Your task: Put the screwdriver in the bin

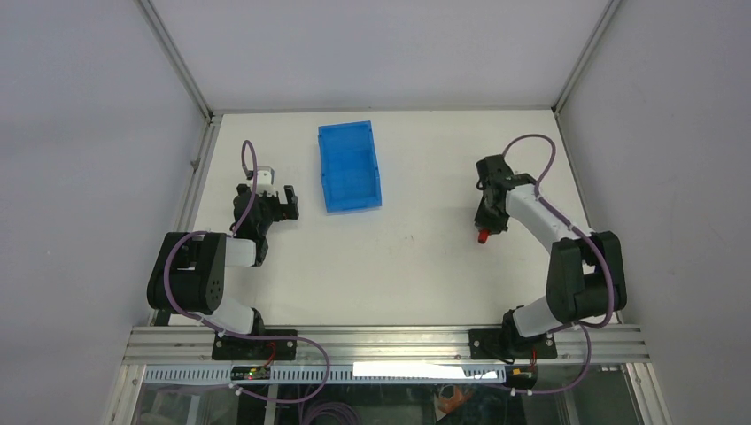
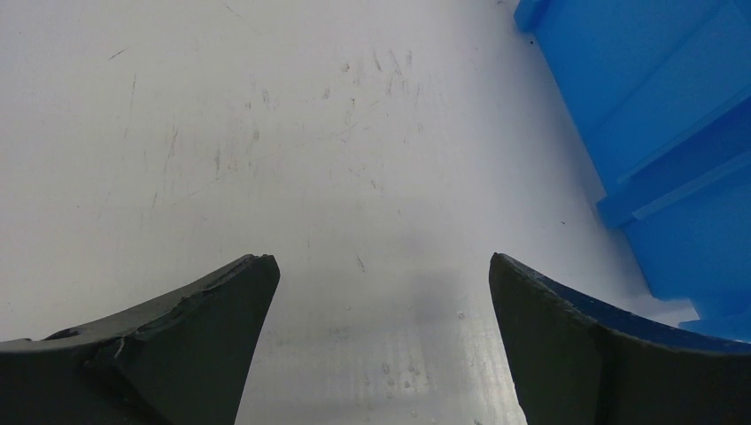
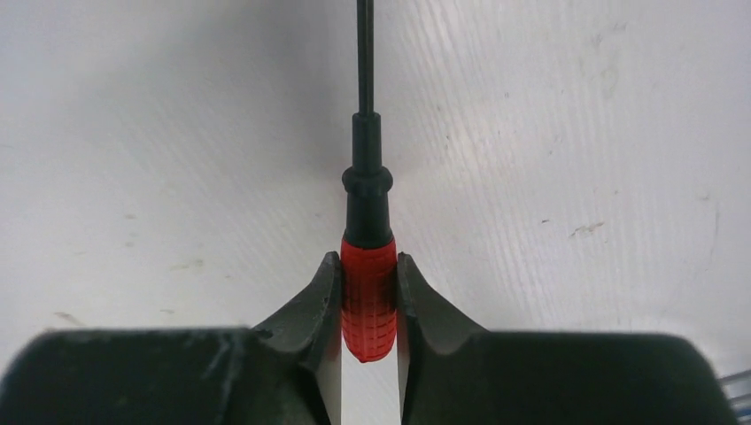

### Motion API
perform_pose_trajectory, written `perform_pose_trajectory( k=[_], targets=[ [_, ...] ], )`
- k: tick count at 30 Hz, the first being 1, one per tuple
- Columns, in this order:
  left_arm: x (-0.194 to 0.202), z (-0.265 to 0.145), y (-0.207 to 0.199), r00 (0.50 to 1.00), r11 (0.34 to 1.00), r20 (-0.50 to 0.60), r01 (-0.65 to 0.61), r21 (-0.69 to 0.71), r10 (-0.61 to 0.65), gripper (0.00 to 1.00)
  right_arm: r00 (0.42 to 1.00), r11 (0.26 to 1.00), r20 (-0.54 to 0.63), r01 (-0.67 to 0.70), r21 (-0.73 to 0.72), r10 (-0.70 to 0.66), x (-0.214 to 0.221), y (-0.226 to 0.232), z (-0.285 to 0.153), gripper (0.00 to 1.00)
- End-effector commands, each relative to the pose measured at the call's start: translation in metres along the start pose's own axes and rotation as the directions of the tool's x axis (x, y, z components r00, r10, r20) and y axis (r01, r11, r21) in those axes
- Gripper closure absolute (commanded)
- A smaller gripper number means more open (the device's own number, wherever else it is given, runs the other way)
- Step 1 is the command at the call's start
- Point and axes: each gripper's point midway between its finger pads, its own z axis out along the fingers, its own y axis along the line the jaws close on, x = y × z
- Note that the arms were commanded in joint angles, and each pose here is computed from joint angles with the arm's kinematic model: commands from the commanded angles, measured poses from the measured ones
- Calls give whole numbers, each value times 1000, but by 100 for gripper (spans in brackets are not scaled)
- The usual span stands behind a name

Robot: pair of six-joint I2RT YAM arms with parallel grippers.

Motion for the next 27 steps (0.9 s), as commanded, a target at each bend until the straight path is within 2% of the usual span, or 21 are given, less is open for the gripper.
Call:
perform_pose_trajectory(
  k=[1,9,15,18,21,24,27],
  targets=[
    [-17,0,-4,998,1000,55,14,10,-15,1,987,996,162,30,-78,-17,-52,11,-58,100],
    [-17,0,-4,998,1000,55,14,10,-15,1,958,975,283,112,-193,-54,-95,48,-133,100],
    [-17,0,-4,998,1000,55,15,9,-16,1,922,927,358,255,-276,-147,-97,110,-175,100],
    [-17,0,-5,998,1000,55,15,11,-15,1,886,870,400,375,-319,-235,-89,159,-195,100],
    [-18,0,-4,998,1000,56,16,10,-17,1,837,785,431,503,-363,-337,-75,215,-210,100],
    [-17,0,-4,998,1000,55,15,10,-16,1,795,709,450,586,-392,-407,-66,266,-210,100],
    [-17,0,-4,998,1000,55,15,10,-16,1,781,667,438,616,-420,-446,-65,305,-195,100]
  ],
)
